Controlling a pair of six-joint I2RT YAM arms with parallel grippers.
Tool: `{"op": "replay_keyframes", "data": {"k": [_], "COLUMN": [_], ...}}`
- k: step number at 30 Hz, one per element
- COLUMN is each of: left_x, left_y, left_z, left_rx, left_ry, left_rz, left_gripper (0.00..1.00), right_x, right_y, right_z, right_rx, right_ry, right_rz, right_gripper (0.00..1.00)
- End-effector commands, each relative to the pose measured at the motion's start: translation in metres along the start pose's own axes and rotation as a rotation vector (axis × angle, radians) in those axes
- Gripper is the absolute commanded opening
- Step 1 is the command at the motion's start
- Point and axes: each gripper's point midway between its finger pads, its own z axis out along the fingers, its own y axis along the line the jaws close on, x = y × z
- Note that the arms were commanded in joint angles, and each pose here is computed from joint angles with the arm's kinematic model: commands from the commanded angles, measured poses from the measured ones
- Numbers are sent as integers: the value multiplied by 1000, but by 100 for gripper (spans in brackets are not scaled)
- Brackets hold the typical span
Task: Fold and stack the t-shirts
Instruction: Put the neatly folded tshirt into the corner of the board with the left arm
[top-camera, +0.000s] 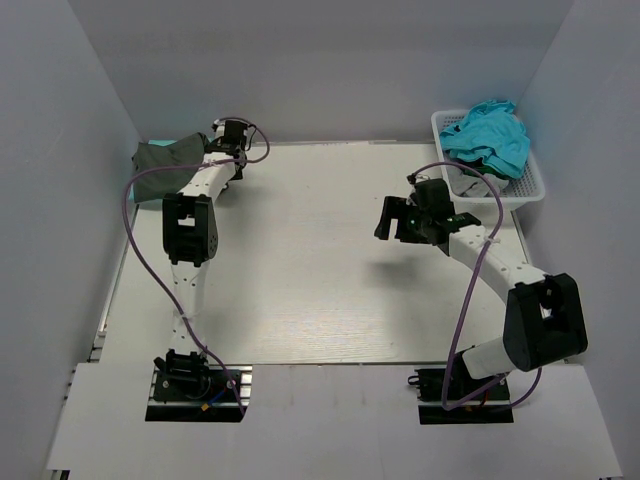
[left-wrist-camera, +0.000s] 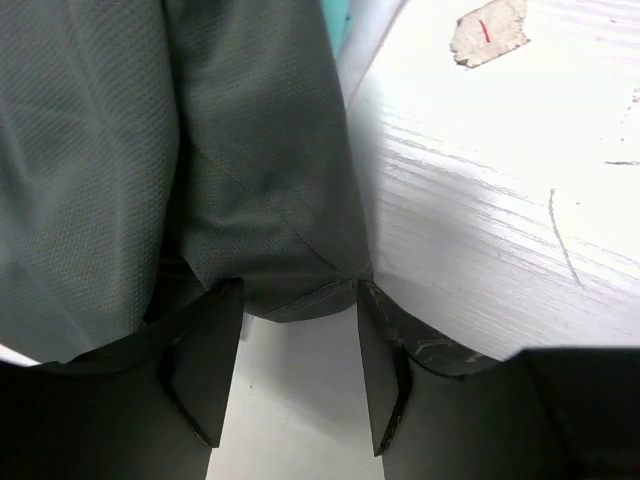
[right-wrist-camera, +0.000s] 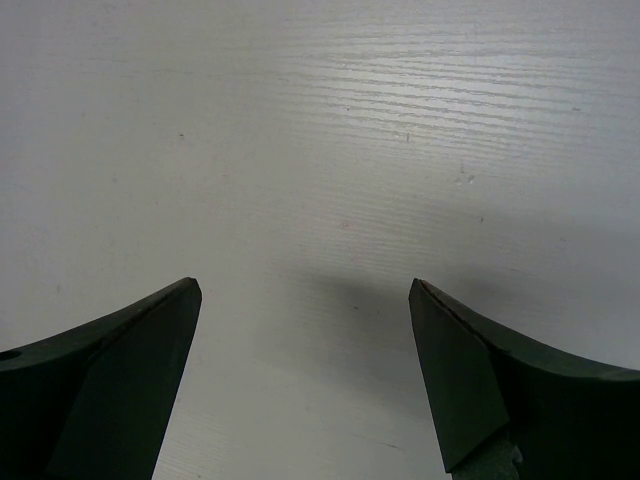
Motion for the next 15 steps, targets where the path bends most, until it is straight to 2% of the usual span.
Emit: {"op": "replay_keyframes", "data": {"k": [1,3,4,5,8,10,12,13,15], "left_x": [-24,-12,-9,-3,3,7,5,2,-2], "left_y": [3,0,2,0,0,-1,-3,-3,-1], "left_z": [-26,-19,-19,-14,-5,-1,0,-1,-6], "left_rx": [49,44,31,28,0,-12,-11,-10,-8], "left_ry": [-53,-26,-18,-6,7,14,10,3,-4], "left_rz": [-24,-16,-22,-13,-1,-6,-22,-40,-53], "left_gripper": [60,62,68,69,70,66,56,46,37], "right_x": [-19,-17,-16,-18,-16,-16,-16,-16,-16], "right_y": [7,7,7,7,7,6,5,5,5], "right_z": [-1,2,2,3,4,5,6,7,8], "right_rx": [-23,-24,-25,-25,-28,-25,-20,-18,-19], "right_ry": [-37,-25,-21,-23,-14,-12,-8,-5,-3], "right_rz": [-19,-20,-20,-19,-21,-24,-20,-24,-25], "right_gripper": [91,91,91,91,91,91,91,91,91]}}
